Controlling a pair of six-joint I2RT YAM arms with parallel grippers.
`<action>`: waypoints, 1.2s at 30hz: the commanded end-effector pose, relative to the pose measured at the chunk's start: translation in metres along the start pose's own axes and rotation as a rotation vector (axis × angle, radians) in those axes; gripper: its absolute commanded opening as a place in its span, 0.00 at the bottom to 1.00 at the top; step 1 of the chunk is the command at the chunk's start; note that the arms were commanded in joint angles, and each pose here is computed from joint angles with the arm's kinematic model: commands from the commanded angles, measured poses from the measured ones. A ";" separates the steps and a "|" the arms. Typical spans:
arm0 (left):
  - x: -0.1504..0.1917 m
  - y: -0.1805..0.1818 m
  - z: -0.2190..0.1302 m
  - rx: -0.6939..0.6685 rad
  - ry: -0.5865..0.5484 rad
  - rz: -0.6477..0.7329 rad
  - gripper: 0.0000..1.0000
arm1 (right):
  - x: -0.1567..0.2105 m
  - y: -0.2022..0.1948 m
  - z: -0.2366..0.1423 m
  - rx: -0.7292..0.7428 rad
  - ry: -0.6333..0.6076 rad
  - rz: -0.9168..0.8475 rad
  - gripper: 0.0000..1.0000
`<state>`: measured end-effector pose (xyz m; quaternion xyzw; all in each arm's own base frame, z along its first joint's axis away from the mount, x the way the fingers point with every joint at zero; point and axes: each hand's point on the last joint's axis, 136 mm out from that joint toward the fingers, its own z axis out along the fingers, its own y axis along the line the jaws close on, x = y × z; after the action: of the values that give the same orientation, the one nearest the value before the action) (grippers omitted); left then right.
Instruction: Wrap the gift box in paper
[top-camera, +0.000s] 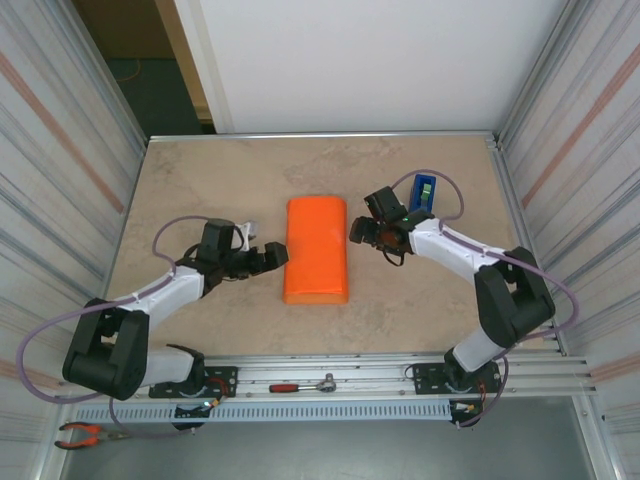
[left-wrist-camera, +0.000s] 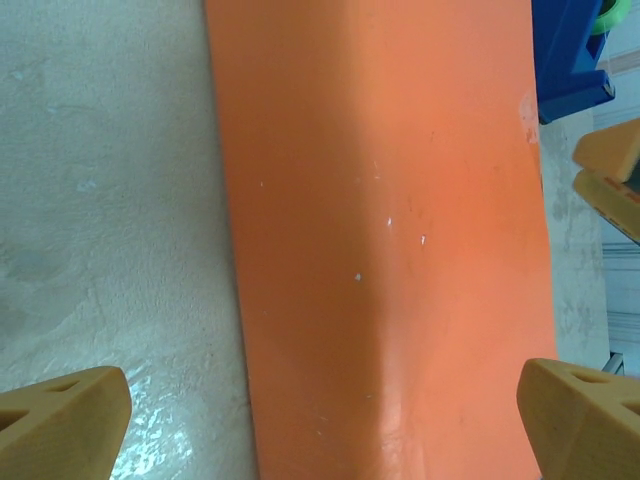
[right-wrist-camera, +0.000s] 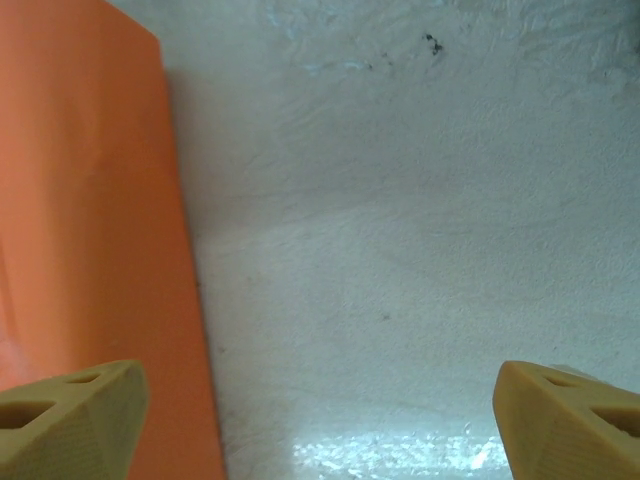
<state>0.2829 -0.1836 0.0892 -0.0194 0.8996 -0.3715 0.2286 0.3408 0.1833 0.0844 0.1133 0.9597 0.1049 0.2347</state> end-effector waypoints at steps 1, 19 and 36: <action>-0.011 -0.006 0.000 0.019 -0.055 0.017 0.99 | -0.006 0.003 0.003 0.062 -0.013 -0.046 0.87; -0.016 -0.014 -0.005 0.035 -0.066 0.041 0.99 | 0.019 0.008 0.016 0.041 0.033 -0.016 0.86; -0.012 -0.016 0.003 0.058 -0.040 0.029 0.99 | 0.022 0.014 0.017 -0.002 0.041 0.010 0.87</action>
<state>0.2922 -0.1866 0.0979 -0.0165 0.8897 -0.3802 0.2523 0.3291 0.1954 0.0648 0.1147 0.9635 0.0995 0.2206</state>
